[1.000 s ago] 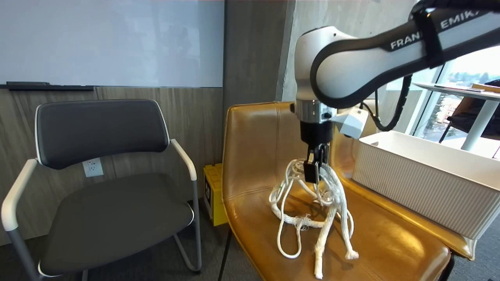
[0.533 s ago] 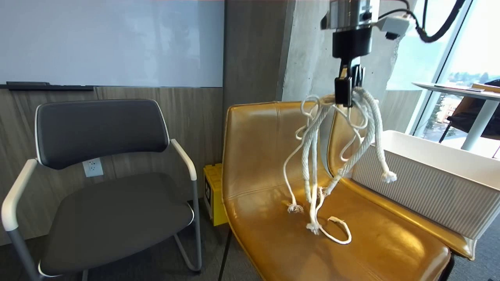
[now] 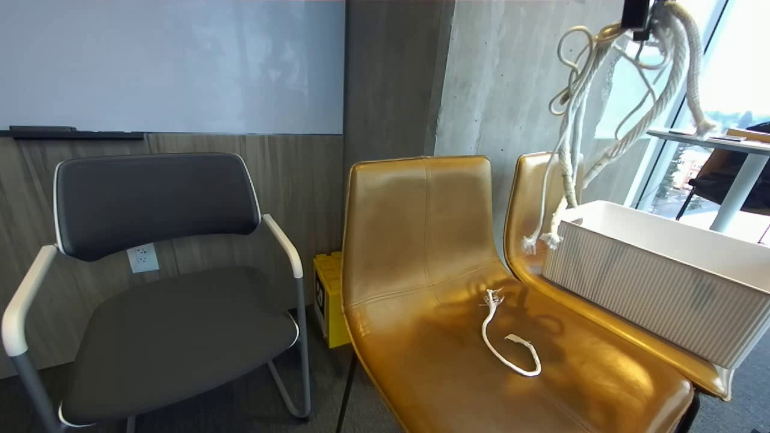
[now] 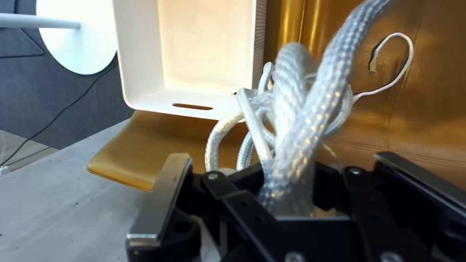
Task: Put the ropes inside the white basket then remove the ropes
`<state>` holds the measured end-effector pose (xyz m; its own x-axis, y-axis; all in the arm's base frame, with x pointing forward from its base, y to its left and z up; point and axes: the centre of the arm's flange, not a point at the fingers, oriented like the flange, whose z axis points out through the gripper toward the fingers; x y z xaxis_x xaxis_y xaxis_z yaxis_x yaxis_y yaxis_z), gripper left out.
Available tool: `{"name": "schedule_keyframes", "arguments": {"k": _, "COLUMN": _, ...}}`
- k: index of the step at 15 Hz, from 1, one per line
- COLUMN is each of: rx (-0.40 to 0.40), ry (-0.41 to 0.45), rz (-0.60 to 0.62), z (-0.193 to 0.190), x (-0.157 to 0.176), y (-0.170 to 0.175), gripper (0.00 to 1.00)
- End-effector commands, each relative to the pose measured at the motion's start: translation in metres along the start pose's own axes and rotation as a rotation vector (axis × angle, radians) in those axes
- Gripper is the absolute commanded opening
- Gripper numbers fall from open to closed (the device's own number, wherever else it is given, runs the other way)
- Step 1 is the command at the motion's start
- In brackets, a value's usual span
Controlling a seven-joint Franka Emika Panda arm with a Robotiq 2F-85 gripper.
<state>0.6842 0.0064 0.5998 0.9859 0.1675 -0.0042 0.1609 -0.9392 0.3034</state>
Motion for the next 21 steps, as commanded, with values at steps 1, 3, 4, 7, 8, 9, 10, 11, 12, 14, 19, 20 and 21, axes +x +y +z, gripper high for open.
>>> {"name": "schedule_keyframes", "arguments": {"k": 1, "rx": -0.036, "ry": -0.004, "rz": 0.094, "z": -0.042, "x": -0.022, "y": 0.09, "gripper": 0.0}}
{"name": "schedule_keyframes", "arguments": {"k": 3, "rx": -0.044, "ry": -0.015, "rz": 0.137, "z": -0.048, "x": -0.045, "y": 0.147, "gripper": 0.0}}
{"name": "schedule_keyframes", "arguments": {"k": 4, "rx": -0.042, "ry": -0.027, "rz": 0.149, "z": -0.043, "x": -0.058, "y": 0.175, "gripper": 0.0}}
{"name": "schedule_keyframes", "arguments": {"k": 7, "rx": -0.021, "ry": -0.045, "rz": 0.162, "z": -0.014, "x": -0.091, "y": 0.244, "gripper": 0.0}}
{"name": "schedule_keyframes", "arguments": {"k": 8, "rx": -0.001, "ry": -0.055, "rz": 0.144, "z": 0.003, "x": -0.096, "y": 0.25, "gripper": 0.0}}
{"name": "schedule_keyframes", "arguments": {"k": 9, "rx": 0.019, "ry": -0.064, "rz": 0.128, "z": 0.022, "x": -0.102, "y": 0.251, "gripper": 0.0}}
{"name": "schedule_keyframes", "arguments": {"k": 10, "rx": 0.049, "ry": -0.075, "rz": 0.113, "z": 0.042, "x": -0.107, "y": 0.252, "gripper": 0.0}}
{"name": "schedule_keyframes", "arguments": {"k": 11, "rx": 0.078, "ry": -0.084, "rz": 0.103, "z": 0.059, "x": -0.11, "y": 0.254, "gripper": 0.0}}
{"name": "schedule_keyframes", "arguments": {"k": 12, "rx": 0.11, "ry": -0.096, "rz": 0.095, "z": 0.076, "x": -0.111, "y": 0.254, "gripper": 0.0}}
{"name": "schedule_keyframes", "arguments": {"k": 14, "rx": 0.153, "ry": -0.118, "rz": 0.083, "z": 0.108, "x": -0.114, "y": 0.256, "gripper": 0.0}}
{"name": "schedule_keyframes", "arguments": {"k": 19, "rx": 0.17, "ry": -0.117, "rz": 0.055, "z": 0.163, "x": -0.125, "y": 0.262, "gripper": 0.0}}
{"name": "schedule_keyframes", "arguments": {"k": 20, "rx": 0.154, "ry": -0.1, "rz": 0.054, "z": 0.168, "x": -0.125, "y": 0.258, "gripper": 0.0}}
{"name": "schedule_keyframes", "arguments": {"k": 21, "rx": 0.125, "ry": -0.076, "rz": 0.043, "z": 0.168, "x": -0.123, "y": 0.249, "gripper": 0.0}}
